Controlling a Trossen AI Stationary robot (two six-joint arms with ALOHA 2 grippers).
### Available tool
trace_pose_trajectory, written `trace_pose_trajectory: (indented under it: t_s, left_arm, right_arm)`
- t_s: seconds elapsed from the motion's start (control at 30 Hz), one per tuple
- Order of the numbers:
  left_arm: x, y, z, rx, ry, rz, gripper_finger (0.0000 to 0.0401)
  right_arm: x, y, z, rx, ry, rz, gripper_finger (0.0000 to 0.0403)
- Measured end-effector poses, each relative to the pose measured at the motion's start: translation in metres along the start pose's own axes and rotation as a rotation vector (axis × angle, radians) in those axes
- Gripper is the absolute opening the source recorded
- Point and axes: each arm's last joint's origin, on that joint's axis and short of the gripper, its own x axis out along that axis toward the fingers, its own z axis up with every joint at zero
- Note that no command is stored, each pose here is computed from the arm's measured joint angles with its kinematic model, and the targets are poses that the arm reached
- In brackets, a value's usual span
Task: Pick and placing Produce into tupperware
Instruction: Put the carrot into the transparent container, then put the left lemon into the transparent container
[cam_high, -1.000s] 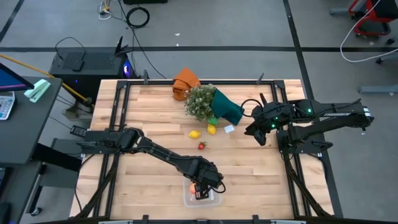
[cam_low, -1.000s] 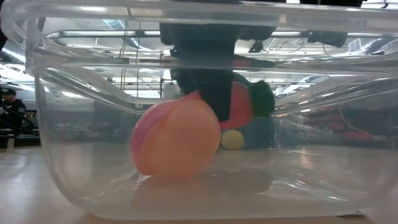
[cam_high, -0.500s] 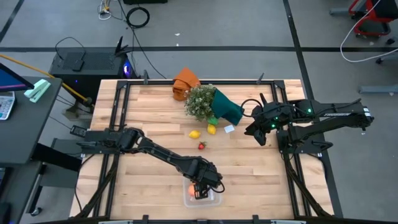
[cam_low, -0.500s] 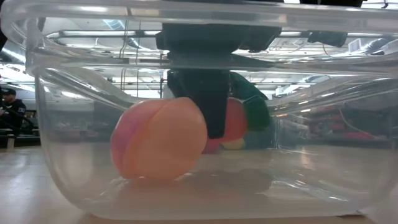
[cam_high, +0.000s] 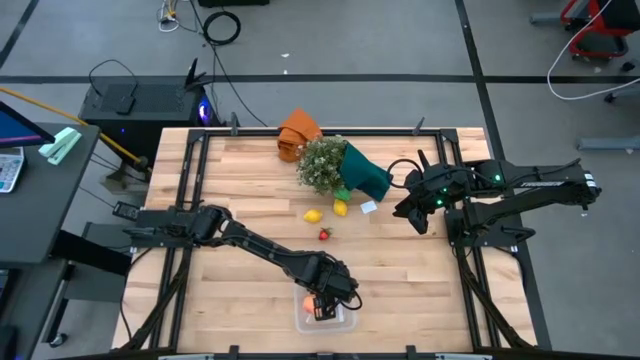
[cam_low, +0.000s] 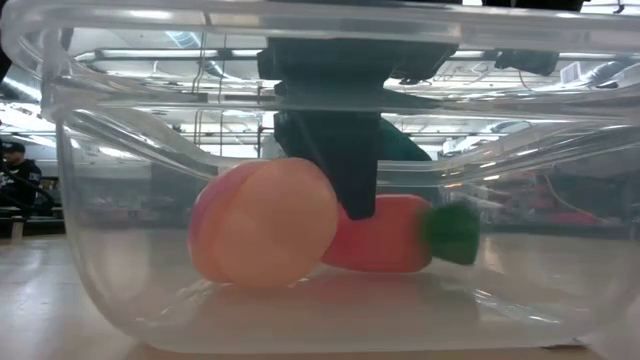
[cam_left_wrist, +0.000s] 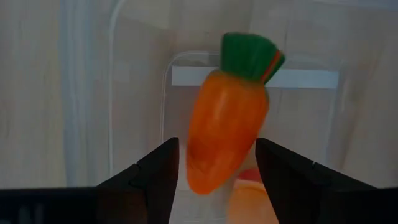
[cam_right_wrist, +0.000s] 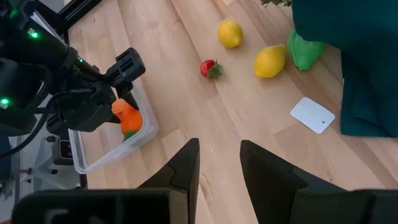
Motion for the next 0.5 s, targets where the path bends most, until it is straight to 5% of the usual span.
trace_pose_trajectory:
  t_s: [0.2,0.5]
  left_arm:
    - [-0.006,0.0,0.002,-0.001,-0.025,0.028,0.0204]
    - [-0.067,0.012,0.013,-0.019,-0.107,0.076,0.0185]
  right_arm:
    - [0.0,0.0,0.0,-0.004,0.0,0.0,0.0085]
    - [0.0,0.0,0.0,-0.005,0.0,0.0,0.0085]
